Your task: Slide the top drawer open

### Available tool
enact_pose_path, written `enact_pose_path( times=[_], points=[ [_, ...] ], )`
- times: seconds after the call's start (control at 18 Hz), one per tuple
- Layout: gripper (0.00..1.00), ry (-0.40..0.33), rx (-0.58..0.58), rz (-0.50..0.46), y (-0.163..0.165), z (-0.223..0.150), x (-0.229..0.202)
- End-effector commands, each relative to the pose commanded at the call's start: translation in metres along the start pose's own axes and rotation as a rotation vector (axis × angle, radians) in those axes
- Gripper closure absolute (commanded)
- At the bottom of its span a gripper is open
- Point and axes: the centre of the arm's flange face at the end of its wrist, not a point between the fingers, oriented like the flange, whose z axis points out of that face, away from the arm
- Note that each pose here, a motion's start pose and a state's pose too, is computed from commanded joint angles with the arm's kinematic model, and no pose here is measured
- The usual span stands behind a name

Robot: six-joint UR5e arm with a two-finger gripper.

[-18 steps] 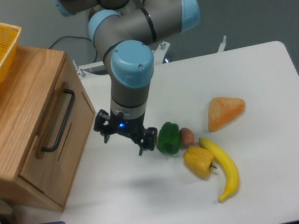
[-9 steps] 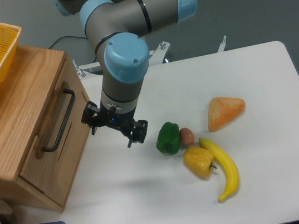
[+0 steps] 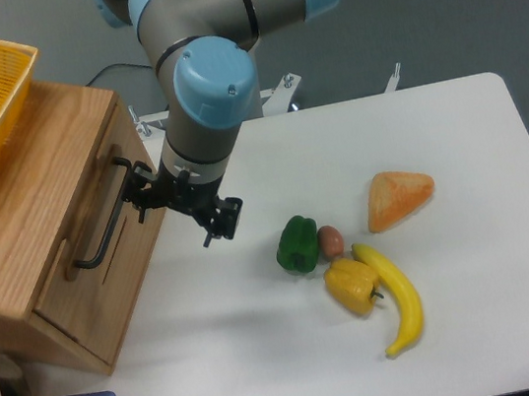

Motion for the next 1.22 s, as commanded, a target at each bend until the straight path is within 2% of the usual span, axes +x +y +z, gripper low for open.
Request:
enact_pose_path(
  times=[0.44, 1.22],
  points=[
    [0.00, -0.002, -0.001, 0.026, -0.007, 0.000, 0.025],
    [0.00, -0.008, -0.033, 0.026, -0.007, 0.012, 0.032]
  ],
)
